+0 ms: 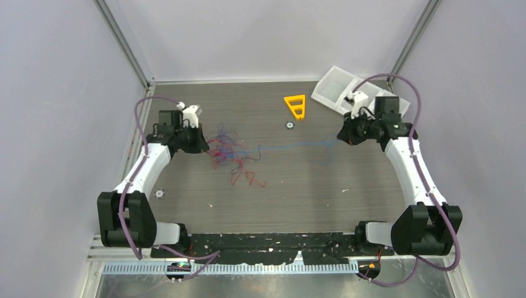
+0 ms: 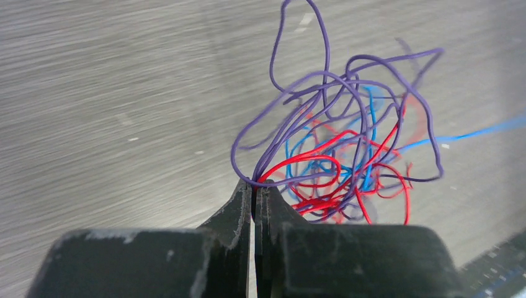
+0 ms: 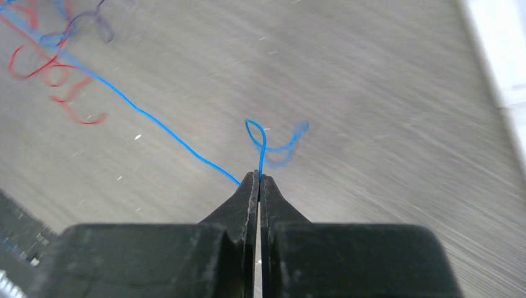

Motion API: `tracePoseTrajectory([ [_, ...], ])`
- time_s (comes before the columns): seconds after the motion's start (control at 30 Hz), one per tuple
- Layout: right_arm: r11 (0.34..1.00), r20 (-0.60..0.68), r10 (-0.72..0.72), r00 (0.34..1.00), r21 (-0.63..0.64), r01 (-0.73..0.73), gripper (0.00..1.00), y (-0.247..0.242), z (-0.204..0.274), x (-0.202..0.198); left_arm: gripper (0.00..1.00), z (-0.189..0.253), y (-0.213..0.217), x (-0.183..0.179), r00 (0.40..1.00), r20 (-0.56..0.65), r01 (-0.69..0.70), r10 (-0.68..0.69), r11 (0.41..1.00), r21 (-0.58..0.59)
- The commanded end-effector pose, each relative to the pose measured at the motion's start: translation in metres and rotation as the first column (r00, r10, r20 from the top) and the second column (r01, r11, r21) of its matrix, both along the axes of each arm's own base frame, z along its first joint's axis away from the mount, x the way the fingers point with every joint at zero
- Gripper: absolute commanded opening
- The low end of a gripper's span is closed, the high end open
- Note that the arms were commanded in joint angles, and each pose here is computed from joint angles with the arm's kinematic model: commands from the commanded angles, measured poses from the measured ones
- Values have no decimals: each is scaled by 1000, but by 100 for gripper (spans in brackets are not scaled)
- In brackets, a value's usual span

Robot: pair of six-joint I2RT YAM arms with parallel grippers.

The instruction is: Untangle the cables

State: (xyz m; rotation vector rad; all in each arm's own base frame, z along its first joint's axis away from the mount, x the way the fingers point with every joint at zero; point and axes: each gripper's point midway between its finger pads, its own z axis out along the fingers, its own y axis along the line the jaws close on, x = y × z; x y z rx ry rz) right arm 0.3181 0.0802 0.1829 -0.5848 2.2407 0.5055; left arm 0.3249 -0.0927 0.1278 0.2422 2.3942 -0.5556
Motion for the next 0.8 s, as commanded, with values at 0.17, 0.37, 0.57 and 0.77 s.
tracePoseTrajectory([
  [0.17, 982, 336, -162, 928, -33, 184, 5, -69, 112, 29, 0, -43, 97, 13, 983, -82, -138, 162, 961, 239],
  [0.37, 994, 354, -101, 930, 83, 76, 5, -45, 137, 18, 0, -47, 76, 6, 990, -108, -74, 90, 987, 140],
  [0.57, 975, 372, -26, 928, 216, -59, 5, -14, 166, 6, 0, -12, 33, -1, 999, -38, 37, -37, 999, -1],
  [0.77, 962, 401, -2, 916, 252, -108, 5, 7, 183, 17, 0, 13, -15, -18, 981, 43, 188, -188, 982, 1],
])
